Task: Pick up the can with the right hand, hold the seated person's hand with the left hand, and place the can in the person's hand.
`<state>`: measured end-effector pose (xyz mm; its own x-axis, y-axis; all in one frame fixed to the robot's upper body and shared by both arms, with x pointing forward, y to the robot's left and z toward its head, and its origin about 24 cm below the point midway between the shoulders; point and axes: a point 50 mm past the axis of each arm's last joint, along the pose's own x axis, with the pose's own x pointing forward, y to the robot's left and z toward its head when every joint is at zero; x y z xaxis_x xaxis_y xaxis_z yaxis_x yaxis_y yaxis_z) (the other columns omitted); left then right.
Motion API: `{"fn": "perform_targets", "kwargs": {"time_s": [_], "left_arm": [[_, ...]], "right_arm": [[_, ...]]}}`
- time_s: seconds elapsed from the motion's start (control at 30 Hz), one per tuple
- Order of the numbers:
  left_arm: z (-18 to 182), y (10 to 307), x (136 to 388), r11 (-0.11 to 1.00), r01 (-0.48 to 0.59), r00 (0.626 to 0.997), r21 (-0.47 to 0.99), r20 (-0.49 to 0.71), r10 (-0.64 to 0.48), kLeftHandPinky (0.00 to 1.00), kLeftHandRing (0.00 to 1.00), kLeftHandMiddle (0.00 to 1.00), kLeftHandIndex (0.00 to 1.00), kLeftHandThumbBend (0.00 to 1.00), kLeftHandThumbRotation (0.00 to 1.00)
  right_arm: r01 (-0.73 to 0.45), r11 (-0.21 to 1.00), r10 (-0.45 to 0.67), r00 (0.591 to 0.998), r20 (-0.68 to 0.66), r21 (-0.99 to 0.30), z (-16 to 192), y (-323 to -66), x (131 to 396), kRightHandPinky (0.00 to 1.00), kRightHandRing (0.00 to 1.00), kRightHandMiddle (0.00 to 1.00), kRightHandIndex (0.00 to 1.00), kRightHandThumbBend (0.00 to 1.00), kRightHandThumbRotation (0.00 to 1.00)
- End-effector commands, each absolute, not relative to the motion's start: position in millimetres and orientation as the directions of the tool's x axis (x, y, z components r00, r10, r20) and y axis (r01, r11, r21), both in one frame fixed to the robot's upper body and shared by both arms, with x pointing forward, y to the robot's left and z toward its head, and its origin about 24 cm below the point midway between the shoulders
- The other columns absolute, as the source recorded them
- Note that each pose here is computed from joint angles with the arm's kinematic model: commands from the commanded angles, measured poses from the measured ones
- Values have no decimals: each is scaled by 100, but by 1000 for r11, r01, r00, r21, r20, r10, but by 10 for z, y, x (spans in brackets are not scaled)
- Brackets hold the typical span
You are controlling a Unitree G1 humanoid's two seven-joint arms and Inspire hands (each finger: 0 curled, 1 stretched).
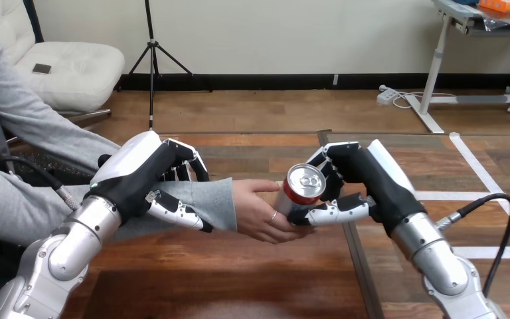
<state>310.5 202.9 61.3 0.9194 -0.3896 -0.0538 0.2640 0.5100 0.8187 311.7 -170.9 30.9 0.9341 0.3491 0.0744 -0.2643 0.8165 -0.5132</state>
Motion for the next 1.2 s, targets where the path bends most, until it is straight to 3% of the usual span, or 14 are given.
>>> {"fn": "perform_targets", "kwargs": {"time_s": [0.0,1.17], "left_arm": [[777,1876,3197,552,228,910,802,26,-413,18,22,29,44,78,0],[756,1890,3185,562,221,912,797,36,-409,18,22,29,44,79,0]], "right_arm": [[-208,828,416,850,323,-521,965,-1468,3378,25,30,38,42,79,0],[-224,825,436,835,335,-518,1010,-1436,3384,23,27,36,42,77,0]]}}
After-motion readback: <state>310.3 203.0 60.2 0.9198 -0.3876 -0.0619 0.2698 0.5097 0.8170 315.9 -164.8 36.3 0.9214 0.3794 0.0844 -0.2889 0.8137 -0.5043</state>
